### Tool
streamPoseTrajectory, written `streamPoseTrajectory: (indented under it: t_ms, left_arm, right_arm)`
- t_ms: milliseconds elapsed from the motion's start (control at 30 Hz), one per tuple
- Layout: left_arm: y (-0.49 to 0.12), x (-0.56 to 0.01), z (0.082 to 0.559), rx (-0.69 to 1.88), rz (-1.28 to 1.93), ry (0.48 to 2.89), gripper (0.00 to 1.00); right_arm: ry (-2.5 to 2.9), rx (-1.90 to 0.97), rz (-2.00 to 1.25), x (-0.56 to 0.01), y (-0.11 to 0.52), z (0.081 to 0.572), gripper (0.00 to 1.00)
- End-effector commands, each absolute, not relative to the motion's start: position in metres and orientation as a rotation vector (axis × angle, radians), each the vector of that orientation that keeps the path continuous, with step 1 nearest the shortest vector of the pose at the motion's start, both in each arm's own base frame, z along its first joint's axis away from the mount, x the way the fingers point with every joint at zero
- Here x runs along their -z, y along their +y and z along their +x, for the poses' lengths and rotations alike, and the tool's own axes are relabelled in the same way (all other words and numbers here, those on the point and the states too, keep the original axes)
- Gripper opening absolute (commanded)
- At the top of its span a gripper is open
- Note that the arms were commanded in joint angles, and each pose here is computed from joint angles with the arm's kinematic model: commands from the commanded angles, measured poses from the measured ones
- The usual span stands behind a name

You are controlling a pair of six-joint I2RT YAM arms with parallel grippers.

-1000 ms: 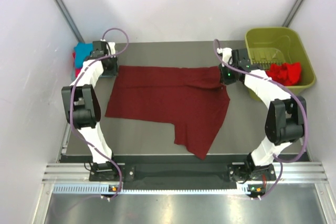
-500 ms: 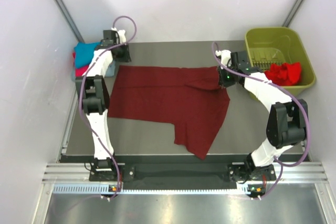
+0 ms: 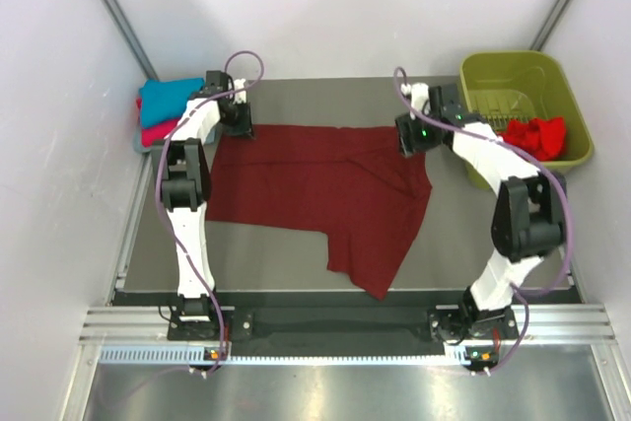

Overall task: Fold and stack the t-shirts
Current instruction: Fold the tshirt

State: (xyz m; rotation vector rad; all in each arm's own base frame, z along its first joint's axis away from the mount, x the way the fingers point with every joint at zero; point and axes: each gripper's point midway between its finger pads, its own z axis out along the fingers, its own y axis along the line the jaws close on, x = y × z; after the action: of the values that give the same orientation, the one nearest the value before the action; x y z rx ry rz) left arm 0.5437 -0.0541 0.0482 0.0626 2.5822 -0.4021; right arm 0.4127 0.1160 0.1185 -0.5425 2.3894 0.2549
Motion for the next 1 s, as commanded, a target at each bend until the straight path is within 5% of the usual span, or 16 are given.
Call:
streamPoseTrajectory:
  t_ms: [0,267,967]
  left_arm:
    - [-0.053,-0.064,0.540,0.408,0.041,2.566,0.27]
    - [-0.049,-0.068,0.533,0.378,0.044,2.571,0.26]
    - [-0.046,-0.075,0.539,0.355,0.034,2.548,0.27]
  right_arm:
    - [2.279,-0.331,-0.490,-0.148,0.139,0.462,0.61]
    - [2.363,-0.531,-0.488,-0.095,0.179,0.512,0.42]
    - [2.471,-0.634,-0.515,-0.062,0.205,0.473,0.37]
